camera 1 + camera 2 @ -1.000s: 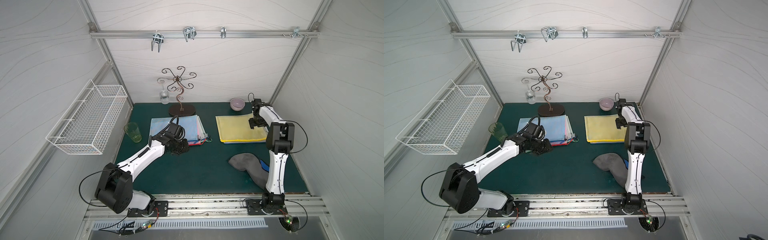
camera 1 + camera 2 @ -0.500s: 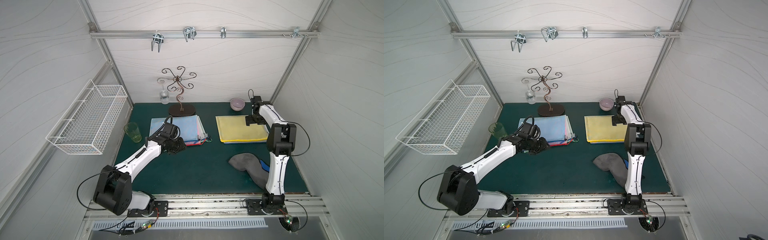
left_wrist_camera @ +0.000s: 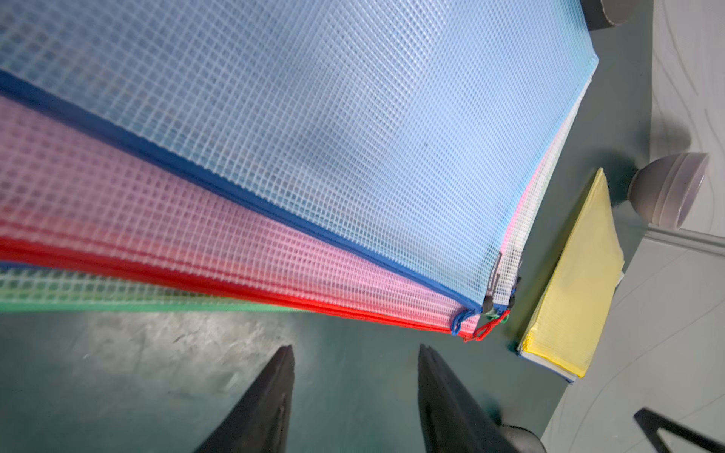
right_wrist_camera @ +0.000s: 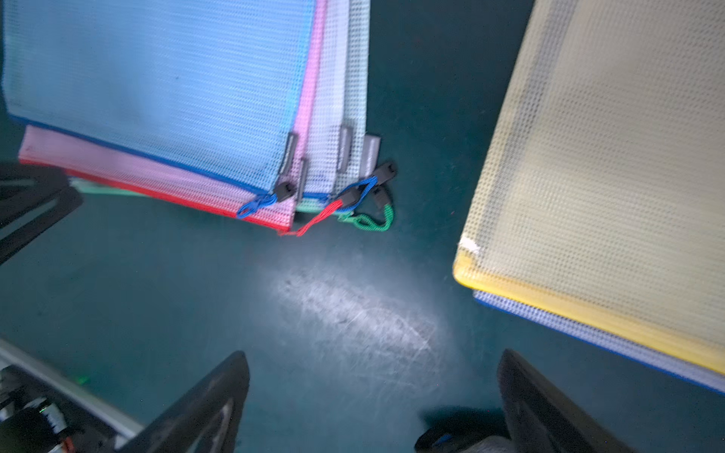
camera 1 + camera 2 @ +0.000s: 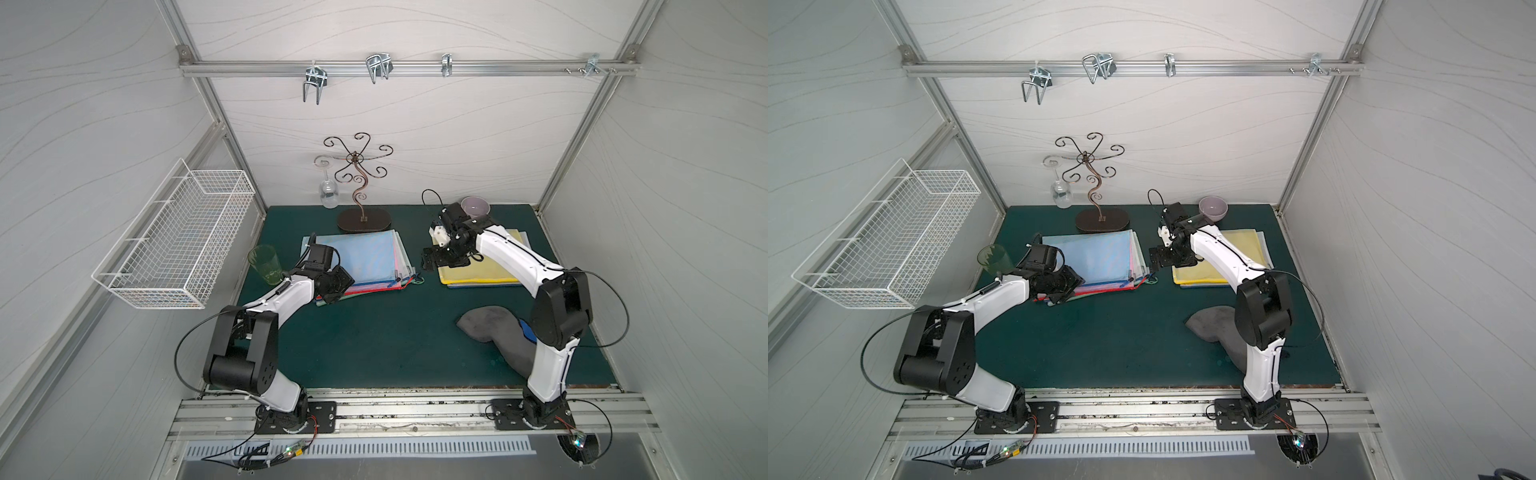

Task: Wipe the document bag
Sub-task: Pick up the document bag.

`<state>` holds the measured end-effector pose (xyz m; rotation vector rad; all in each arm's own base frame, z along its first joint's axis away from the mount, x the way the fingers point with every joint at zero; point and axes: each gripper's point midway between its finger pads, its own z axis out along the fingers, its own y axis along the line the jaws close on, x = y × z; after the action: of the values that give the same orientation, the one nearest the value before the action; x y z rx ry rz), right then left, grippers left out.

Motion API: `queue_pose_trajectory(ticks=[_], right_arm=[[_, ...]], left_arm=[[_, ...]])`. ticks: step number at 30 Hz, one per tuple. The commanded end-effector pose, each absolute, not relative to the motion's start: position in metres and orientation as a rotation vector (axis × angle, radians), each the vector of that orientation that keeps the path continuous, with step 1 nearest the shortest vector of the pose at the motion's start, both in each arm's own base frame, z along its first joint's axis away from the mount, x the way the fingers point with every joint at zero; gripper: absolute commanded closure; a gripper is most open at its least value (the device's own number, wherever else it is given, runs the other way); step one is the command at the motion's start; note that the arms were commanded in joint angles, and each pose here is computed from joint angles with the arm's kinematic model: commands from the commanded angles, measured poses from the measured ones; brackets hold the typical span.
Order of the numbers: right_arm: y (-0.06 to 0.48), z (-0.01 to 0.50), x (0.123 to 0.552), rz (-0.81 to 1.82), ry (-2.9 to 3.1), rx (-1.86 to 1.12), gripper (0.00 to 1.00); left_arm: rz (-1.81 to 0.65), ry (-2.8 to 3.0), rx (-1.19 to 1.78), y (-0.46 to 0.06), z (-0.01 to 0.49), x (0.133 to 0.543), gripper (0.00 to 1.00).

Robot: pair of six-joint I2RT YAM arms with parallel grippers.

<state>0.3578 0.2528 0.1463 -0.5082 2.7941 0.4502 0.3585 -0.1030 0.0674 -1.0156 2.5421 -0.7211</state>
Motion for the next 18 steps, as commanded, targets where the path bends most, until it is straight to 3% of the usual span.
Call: queue_pose_trajectory(ticks=[1, 18], right_arm=[[0.252, 0.163, 0.347, 0.531, 2.775, -0.471, 0.01], [0.243, 0.157, 0.340, 0.487, 2.783, -0.498, 0.01]], left_arm=[[-0.807, 2.365, -1.180, -0.101, 0.073, 0.387, 0.46], [-0.789, 2.238, -1.420, -0.091, 0.044, 0.396, 0.47]])
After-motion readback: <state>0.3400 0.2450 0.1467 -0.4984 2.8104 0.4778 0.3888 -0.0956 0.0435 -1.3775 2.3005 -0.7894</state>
